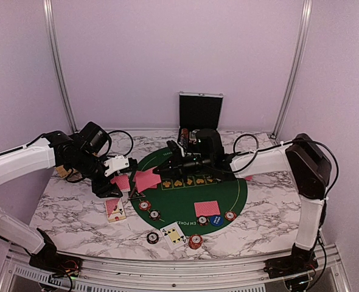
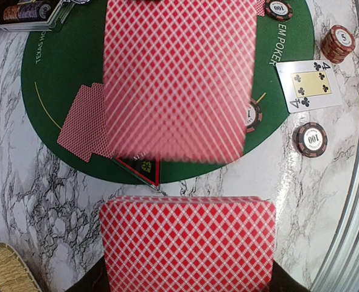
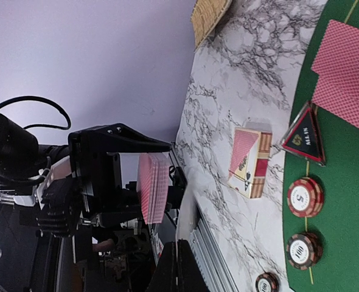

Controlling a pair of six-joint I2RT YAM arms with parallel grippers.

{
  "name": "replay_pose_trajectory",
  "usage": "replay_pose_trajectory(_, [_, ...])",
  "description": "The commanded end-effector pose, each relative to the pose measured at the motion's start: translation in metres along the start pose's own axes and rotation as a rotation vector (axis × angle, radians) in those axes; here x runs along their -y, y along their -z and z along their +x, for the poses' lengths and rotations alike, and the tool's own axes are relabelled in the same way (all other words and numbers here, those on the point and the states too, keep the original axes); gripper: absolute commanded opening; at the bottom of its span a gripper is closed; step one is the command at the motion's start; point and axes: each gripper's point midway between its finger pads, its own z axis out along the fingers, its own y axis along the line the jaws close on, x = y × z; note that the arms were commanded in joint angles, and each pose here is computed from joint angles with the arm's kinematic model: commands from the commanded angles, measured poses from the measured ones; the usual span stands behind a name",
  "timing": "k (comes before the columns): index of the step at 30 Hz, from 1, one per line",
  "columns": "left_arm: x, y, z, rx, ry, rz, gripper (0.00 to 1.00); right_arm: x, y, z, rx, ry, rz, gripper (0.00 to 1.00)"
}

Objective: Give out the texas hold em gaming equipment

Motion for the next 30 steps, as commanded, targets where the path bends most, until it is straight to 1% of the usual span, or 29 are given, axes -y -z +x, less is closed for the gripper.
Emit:
replay_pose_trajectory(1, [-0.002,0.009,-0.005,0.033,-0.012,-0.022,0.00,0.004,0.041,-0.006,0.045,0.002,0.029,0.00])
replay_pose_trajectory(7, [-0.001,0.009,-0.004,0.031,-0.012,-0.021,0.00,0.041,0.105,0.000,0.116,-0.045,0.153,0.00])
replay_pose_trajectory(14, [0.000,0.008,-0.006,0.034,-0.009,-0.012,0.00,0.107,0.161,0.016,0.165,-0.110,0.335,0.00])
replay_pose_trajectory(19, [0.001,0.007,-0.004,0.031,-0.009,-0.010,0.00,0.138,0.177,0.017,0.179,-0.113,0.441,0.00])
replay_pose_trajectory(21, [0.001,0.007,-0.004,0.030,-0.010,-0.009,0.00,0.152,0.180,0.022,0.160,-0.131,0.501,0.00])
replay_pose_trajectory(30, [0.003,0.009,-0.004,0.038,-0.008,-0.005,0.00,0.175,0.193,0.028,0.128,-0.115,0.655,0.00])
